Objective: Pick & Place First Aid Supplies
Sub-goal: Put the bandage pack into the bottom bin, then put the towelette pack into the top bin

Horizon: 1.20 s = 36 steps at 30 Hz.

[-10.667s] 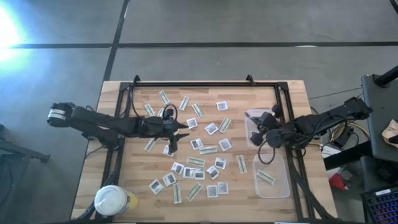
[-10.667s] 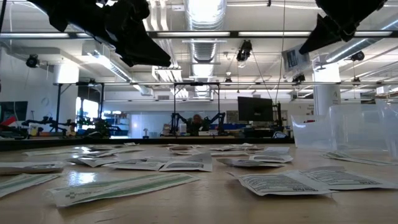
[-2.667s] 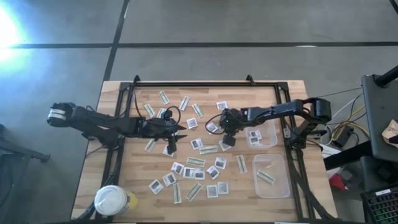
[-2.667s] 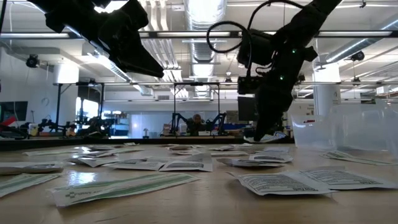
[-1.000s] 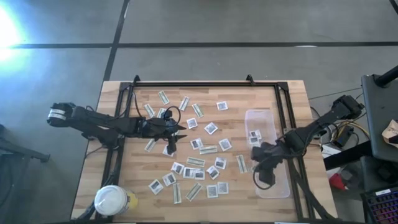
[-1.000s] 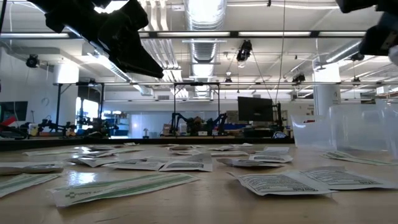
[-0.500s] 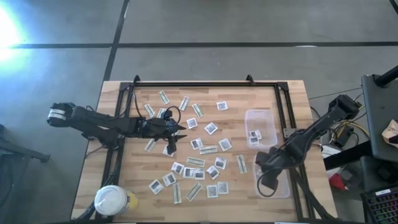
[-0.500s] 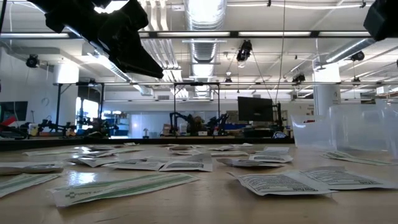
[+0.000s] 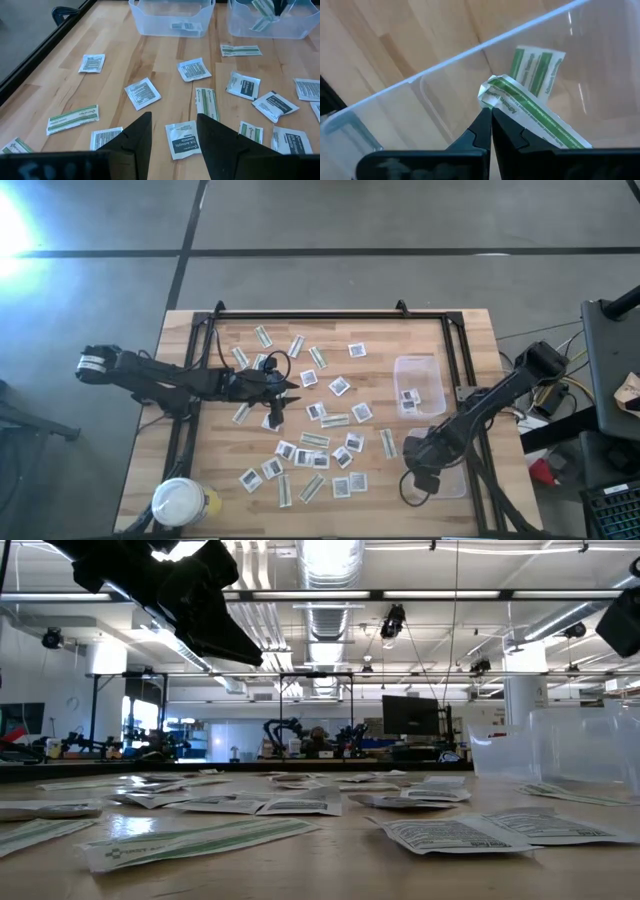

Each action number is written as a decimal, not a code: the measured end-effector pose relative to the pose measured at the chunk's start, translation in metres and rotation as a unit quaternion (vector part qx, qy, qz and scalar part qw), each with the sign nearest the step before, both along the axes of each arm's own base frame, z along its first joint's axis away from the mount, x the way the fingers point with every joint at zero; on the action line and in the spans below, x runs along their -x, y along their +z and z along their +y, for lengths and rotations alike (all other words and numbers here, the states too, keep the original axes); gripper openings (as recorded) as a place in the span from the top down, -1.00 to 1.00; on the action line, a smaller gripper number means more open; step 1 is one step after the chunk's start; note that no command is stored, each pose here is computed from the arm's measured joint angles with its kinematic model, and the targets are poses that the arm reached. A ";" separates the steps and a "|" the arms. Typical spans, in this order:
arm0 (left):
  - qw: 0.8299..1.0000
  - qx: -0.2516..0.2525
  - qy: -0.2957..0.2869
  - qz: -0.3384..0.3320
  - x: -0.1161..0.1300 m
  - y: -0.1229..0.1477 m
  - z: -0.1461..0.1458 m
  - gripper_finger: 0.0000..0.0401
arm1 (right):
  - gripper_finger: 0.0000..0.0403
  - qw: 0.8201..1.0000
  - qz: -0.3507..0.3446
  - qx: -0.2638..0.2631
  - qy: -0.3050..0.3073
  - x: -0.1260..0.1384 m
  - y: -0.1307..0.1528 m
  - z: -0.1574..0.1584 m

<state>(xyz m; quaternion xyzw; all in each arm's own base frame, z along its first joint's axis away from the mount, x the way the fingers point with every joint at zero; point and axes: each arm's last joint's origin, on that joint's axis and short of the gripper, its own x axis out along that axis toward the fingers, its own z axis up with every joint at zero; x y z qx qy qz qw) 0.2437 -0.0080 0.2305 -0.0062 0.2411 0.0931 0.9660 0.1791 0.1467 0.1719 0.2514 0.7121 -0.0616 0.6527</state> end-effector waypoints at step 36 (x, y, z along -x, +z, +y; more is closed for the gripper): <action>0.995 0.017 0.101 -0.013 0.005 0.003 0.013 0.26 | 0.35 0.971 -0.235 0.053 -0.001 0.025 0.075 -0.033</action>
